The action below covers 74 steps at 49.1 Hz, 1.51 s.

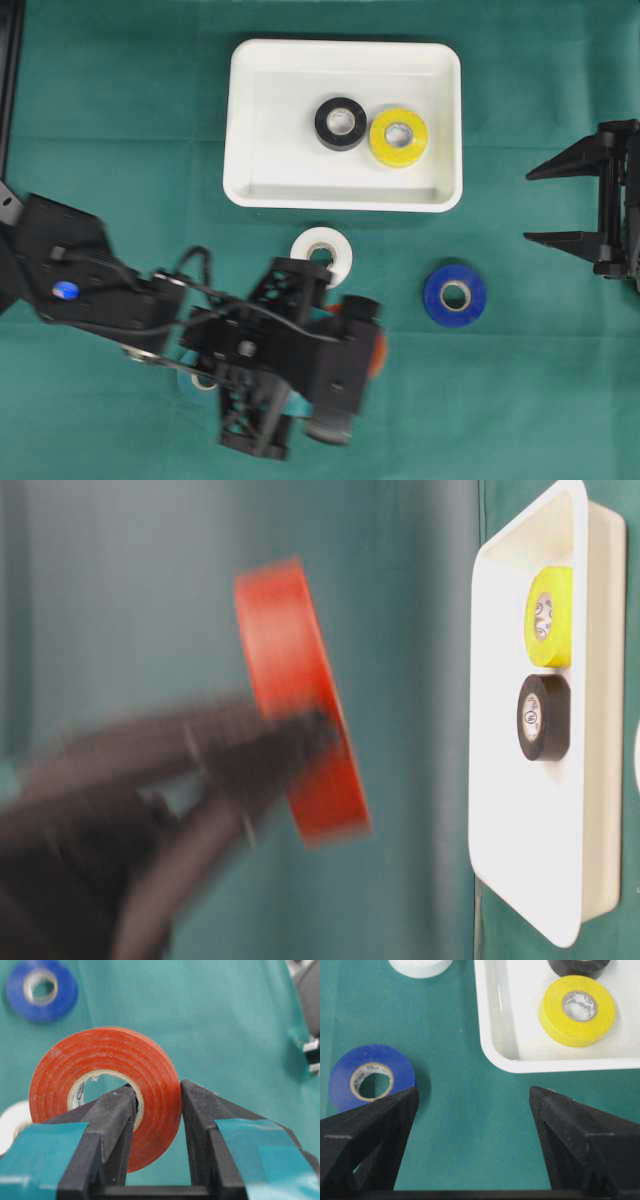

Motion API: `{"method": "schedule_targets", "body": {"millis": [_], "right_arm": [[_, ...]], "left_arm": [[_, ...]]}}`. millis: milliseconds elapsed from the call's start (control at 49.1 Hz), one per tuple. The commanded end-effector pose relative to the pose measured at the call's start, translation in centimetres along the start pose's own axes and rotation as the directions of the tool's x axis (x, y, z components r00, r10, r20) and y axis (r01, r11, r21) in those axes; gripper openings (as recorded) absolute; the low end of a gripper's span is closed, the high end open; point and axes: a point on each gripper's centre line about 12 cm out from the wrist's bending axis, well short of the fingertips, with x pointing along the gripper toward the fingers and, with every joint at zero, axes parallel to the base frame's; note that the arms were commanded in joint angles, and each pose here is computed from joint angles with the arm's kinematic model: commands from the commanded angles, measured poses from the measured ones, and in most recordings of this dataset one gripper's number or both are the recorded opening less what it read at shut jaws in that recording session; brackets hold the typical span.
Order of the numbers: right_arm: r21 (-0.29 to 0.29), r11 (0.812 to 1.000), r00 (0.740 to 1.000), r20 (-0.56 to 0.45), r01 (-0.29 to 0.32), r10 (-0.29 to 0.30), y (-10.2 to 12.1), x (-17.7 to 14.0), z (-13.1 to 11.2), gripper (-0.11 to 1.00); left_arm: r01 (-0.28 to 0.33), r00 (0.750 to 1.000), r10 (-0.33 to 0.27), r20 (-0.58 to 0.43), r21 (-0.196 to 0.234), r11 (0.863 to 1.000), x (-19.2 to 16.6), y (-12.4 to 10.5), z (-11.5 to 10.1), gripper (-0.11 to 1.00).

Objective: Pick up the tape from a random location and place it into the white case.
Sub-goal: 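Lift the red roll and carry it to the tray's left end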

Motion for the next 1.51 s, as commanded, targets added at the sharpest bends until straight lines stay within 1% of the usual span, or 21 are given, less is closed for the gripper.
{"method": "schedule_targets", "body": {"millis": [0, 224, 326, 407, 488, 1038, 1180, 1262, 1384, 1486], "right_arm": [[0.002, 1.0, 1.0, 0.01, -0.004, 0.004, 0.1, 0.0, 0.4, 0.84], [0.001, 1.0, 1.0, 0.01, -0.006, 0.006, 0.1, 0.0, 0.4, 0.84], [0.002, 1.0, 1.0, 0.011, -0.005, 0.005, 0.1, 0.0, 0.4, 0.84], [0.002, 1.0, 1.0, 0.011, -0.005, 0.005, 0.1, 0.0, 0.4, 0.84], [0.002, 1.0, 1.0, 0.011, -0.005, 0.005, 0.1, 0.0, 0.4, 0.84], [0.002, 1.0, 1.0, 0.01, -0.004, 0.004, 0.1, 0.0, 0.4, 0.84], [0.002, 1.0, 1.0, 0.009, -0.004, 0.004, 0.1, 0.0, 0.4, 0.84], [0.002, 1.0, 1.0, 0.007, -0.004, 0.004, 0.1, 0.0, 0.4, 0.84], [0.002, 1.0, 1.0, 0.007, -0.004, 0.004, 0.1, 0.0, 0.4, 0.84], [0.002, 1.0, 1.0, 0.007, -0.004, 0.004, 0.1, 0.0, 0.4, 0.84]], "left_arm": [[0.004, 0.999, -0.004, 0.051, -0.002, 1.0, -2.4, 0.1, -0.5, 0.23], [0.008, 1.0, -0.007, 0.026, -0.005, 1.0, -3.8, 0.3, -4.5, 0.23], [0.007, 1.0, -0.007, 0.015, -0.004, 1.0, -4.2, 0.4, -5.7, 0.23], [0.008, 1.0, -0.008, 0.01, -0.005, 1.0, -4.6, 0.4, -6.4, 0.23], [0.009, 1.0, -0.009, 0.01, -0.004, 1.0, -4.6, 0.4, -6.5, 0.23], [0.008, 1.0, -0.008, 0.022, -0.009, 1.0, -4.4, 0.5, -6.1, 0.23], [-0.019, 1.0, 0.02, 0.013, -0.04, 0.999, -4.0, 1.9, -6.1, 0.23], [-0.048, 0.999, 0.048, 0.006, -0.072, 0.996, -3.7, 3.5, -6.2, 0.23], [-0.1, 0.995, 0.099, -0.008, -0.131, 0.986, -3.3, 6.3, -6.2, 0.23], [-0.142, 0.99, 0.141, -0.017, -0.18, 0.973, -3.3, 8.7, -6.3, 0.23]]}}
